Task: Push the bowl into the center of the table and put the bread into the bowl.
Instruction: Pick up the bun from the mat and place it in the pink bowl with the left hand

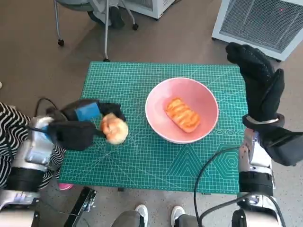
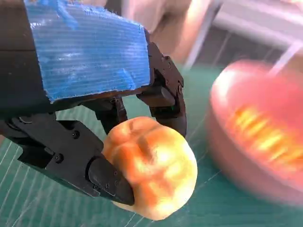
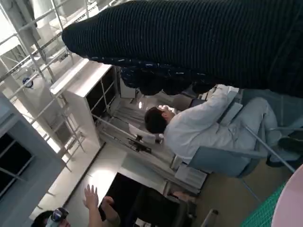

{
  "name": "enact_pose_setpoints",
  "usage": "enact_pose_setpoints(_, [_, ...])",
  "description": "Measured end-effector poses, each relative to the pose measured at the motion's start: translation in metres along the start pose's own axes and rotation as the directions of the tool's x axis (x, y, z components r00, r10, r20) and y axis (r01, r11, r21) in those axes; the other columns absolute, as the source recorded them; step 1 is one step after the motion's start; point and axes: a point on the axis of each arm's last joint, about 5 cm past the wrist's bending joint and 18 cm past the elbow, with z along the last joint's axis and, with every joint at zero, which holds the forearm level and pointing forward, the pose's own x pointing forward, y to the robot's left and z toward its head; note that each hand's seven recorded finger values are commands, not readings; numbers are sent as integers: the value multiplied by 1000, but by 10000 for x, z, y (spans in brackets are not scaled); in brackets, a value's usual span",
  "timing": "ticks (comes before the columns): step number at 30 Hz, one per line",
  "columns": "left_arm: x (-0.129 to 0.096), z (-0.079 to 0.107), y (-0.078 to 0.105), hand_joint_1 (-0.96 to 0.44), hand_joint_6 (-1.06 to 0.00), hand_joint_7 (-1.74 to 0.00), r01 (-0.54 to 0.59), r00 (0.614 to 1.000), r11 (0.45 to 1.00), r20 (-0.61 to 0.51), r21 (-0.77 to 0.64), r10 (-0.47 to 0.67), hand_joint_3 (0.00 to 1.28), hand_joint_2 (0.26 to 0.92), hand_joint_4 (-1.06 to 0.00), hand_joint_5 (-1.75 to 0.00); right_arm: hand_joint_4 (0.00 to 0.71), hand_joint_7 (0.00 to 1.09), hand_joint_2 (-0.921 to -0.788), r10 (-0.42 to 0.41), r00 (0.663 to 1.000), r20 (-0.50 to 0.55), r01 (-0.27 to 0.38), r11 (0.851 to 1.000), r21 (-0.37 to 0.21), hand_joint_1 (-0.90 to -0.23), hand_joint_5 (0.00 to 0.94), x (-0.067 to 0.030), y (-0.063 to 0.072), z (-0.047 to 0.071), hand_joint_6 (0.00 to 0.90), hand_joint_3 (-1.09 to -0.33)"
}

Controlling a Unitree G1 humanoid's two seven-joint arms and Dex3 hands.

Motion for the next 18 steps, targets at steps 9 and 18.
enact_pose_setpoints(9, [142,327,153,2,-688,-1096,-219,960,975,171,-38,222,43,892,-805,-1052,161,465,-921,2,1000,-6,-2,1000,4,-740,0,3,4,-3,40,-687])
enact_pose_setpoints(18, [507,684,69,2,-684,-1103,-278,880,952,362,-129,306,35,889,-835,-1011,161,466,-921,4,1000,-4,-4,1000,3,-736,0,4,3,3,39,-688])
